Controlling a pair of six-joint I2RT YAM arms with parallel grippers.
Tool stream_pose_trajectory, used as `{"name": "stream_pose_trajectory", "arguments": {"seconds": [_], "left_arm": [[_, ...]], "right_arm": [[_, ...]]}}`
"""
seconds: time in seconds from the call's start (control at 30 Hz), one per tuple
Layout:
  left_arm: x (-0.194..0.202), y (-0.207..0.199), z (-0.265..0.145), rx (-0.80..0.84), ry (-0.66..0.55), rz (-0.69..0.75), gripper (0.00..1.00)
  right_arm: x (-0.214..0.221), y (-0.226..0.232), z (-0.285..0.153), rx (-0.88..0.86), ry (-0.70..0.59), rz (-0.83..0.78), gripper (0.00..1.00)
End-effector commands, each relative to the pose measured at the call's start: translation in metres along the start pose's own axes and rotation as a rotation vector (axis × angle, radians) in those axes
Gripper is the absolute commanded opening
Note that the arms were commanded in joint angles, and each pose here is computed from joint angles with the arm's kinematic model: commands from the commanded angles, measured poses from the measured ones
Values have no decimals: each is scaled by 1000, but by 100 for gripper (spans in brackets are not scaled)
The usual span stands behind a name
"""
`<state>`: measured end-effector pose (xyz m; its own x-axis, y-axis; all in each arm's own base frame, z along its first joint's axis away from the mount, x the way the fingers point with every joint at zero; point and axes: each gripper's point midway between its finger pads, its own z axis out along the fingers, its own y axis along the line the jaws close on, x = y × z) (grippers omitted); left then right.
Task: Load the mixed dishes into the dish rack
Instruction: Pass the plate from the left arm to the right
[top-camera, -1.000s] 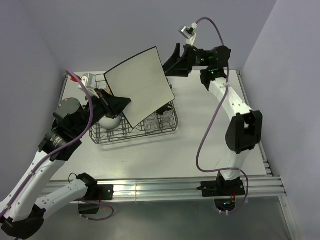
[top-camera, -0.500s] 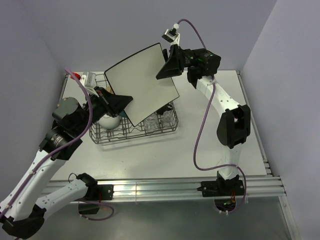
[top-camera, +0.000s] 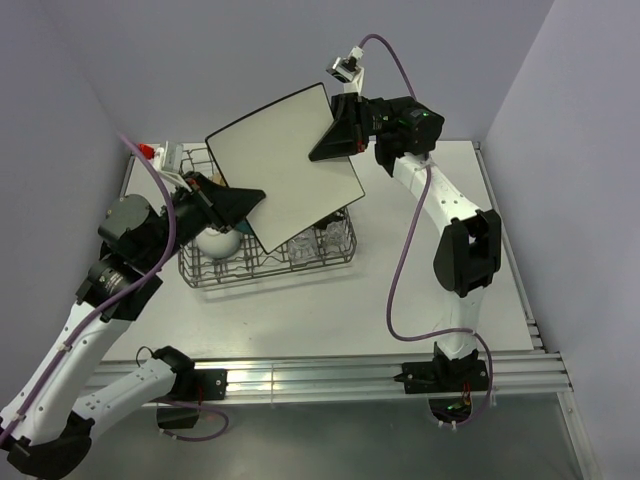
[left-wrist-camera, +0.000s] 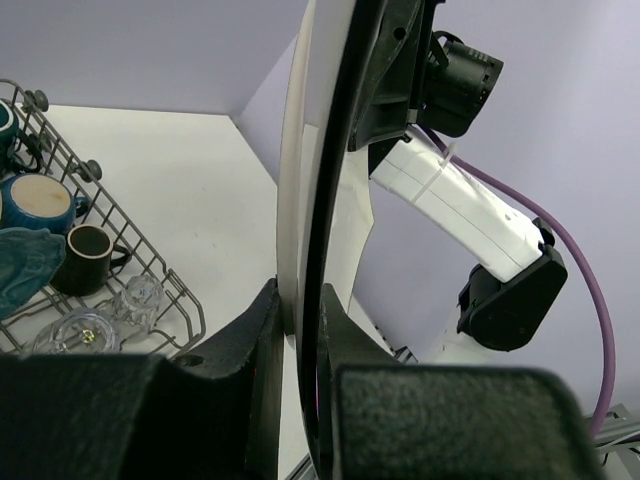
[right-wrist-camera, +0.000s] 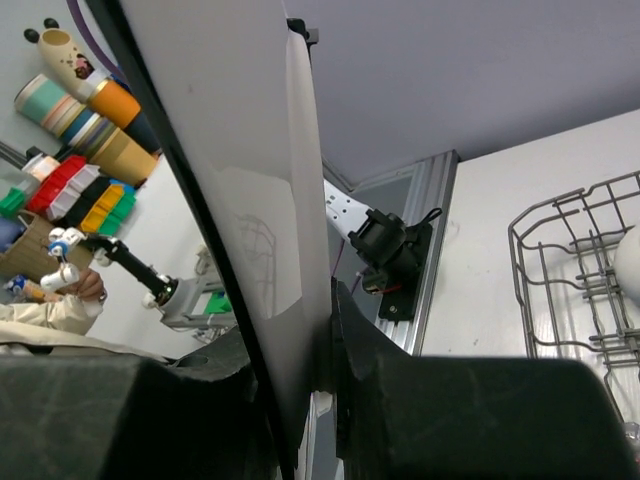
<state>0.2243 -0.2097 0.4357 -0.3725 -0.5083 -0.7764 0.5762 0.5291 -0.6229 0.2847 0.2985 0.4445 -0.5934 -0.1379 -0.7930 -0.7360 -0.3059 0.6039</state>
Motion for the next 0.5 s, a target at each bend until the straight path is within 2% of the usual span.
{"name": "stream_pose_trajectory", "arguments": {"seconds": [0.0,0.07,0.1,0.17,0.2,0.3,0.4,0.47], "left_arm": [[-71,-16,-7,15,-269,82,0],[-70,-4,-7,-33,-265,75,2],[-66,1,-6,-50,-259,73,17],[-65,8,-8,-70,-258,68,35],[-60,10,-9,-71,-247,67,48],[-55,10,-11,-59,-233,67,68],[-56,2,-14,-28,-229,83,75],[-62,-3,-17,-21,-234,94,76]], "right_arm": [[14,60,3,-38,39,-459,0],[14,61,2,-33,42,-469,0],[13,62,2,-31,45,-475,0],[11,62,0,-23,48,-486,0],[9,64,-1,-19,53,-498,0],[6,61,-3,-5,62,-517,0],[-4,61,-3,-4,66,-547,0],[-12,63,-2,-8,57,-533,0]]}}
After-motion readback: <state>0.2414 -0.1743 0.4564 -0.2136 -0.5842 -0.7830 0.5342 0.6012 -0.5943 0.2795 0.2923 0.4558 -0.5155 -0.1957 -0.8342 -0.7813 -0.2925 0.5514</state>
